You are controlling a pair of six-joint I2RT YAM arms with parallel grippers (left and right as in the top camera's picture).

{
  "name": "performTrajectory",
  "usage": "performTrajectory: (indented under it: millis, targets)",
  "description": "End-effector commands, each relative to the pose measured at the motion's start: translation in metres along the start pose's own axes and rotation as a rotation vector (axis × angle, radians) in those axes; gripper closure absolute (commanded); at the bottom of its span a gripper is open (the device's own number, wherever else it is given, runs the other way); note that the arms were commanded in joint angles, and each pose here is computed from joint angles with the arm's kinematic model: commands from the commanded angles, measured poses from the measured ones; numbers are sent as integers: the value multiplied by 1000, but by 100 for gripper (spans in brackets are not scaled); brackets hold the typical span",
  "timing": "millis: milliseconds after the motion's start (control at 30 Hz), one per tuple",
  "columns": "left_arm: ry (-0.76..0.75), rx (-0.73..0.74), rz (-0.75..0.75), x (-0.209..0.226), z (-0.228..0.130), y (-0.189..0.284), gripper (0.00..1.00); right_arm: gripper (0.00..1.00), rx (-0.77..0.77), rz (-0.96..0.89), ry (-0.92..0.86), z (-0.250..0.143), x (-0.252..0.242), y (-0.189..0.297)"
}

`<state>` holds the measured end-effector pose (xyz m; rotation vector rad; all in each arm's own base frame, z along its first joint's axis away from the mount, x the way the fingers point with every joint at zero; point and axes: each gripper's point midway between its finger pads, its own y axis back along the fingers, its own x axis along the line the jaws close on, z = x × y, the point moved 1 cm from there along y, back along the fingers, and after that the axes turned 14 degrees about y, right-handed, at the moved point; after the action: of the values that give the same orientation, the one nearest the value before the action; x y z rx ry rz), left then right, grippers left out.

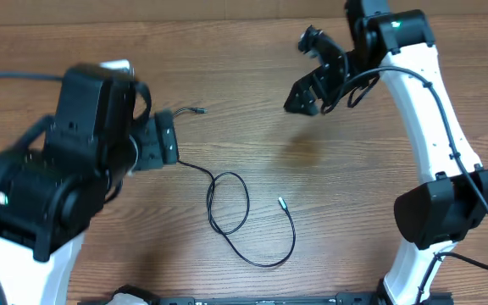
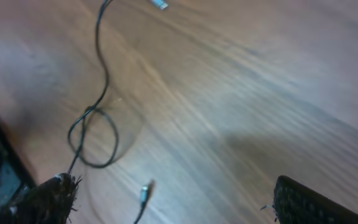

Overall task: Untangle cables
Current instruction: 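Lower the left gripper onto the cable loop at lower center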

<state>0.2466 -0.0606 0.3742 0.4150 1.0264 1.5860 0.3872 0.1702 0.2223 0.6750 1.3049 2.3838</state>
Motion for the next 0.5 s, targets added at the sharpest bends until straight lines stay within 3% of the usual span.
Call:
performTrajectory:
  millis: [0, 167, 467]
  targets:
    - [38, 19, -22, 10, -21, -6, 11, 0, 3, 47, 55, 10, 23, -9]
    - [32, 87, -109, 12, -62, -37, 0, 0, 50, 97, 73, 17, 57, -24]
    - [22, 236, -119, 14, -111, -98, 0, 0, 150, 93, -20, 16, 91, -40]
